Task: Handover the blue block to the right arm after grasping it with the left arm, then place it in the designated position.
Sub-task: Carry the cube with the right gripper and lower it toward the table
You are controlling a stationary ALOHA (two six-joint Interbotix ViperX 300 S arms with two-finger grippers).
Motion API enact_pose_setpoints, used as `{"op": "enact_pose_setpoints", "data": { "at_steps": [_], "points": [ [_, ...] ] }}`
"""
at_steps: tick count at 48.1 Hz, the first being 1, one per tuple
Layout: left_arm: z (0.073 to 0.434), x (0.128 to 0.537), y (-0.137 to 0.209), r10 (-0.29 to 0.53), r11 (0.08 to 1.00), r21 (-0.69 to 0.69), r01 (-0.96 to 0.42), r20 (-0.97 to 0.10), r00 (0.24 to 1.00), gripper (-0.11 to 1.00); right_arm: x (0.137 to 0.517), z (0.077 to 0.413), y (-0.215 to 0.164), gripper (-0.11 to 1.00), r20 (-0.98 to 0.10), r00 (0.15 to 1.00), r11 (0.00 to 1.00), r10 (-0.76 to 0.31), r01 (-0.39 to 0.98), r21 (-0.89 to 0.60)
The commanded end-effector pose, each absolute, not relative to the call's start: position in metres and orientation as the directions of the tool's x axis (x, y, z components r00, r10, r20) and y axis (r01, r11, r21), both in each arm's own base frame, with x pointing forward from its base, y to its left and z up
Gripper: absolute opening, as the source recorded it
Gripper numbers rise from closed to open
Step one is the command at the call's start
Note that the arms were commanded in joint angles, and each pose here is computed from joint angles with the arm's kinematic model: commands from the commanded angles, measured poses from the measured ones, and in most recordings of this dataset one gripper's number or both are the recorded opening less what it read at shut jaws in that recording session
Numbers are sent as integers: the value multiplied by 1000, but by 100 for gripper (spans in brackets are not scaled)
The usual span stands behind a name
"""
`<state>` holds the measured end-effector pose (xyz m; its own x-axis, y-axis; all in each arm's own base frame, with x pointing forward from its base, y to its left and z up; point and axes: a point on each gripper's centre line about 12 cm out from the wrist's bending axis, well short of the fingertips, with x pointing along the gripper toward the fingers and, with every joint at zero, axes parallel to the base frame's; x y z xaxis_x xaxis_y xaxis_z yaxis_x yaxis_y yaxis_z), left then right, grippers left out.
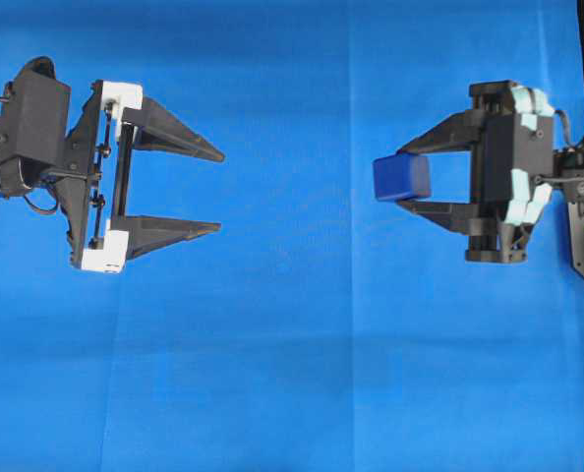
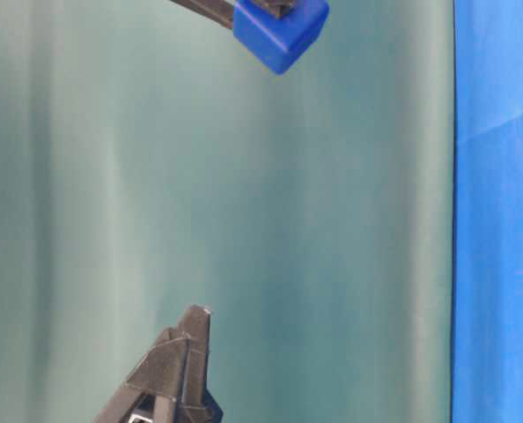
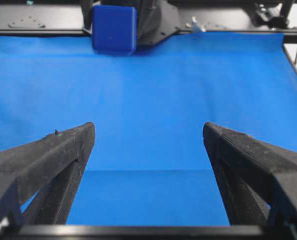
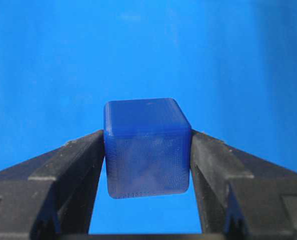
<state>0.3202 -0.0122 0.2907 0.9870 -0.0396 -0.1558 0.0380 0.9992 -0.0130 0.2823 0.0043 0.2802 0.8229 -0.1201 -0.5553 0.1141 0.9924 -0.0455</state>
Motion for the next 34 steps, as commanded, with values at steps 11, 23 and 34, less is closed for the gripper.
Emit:
{"op": "enact_pose_setpoints", "data": {
  "at_steps": [11, 23, 34],
  "points": [
    [304, 323, -11, -36, 999, -16, 35, -116, 993, 93, 311, 259, 9, 38, -534, 844, 998, -56, 59, -12],
    [305, 322, -11, -36, 999, -16, 35, -116, 993, 93, 340, 231, 11, 38, -518, 855, 1000, 3, 12, 25],
    [304, 323, -12, -38, 999, -14, 37, -118, 992, 93, 360, 193, 7, 38, -530, 847, 998, 45, -13, 64]
  ]
}}
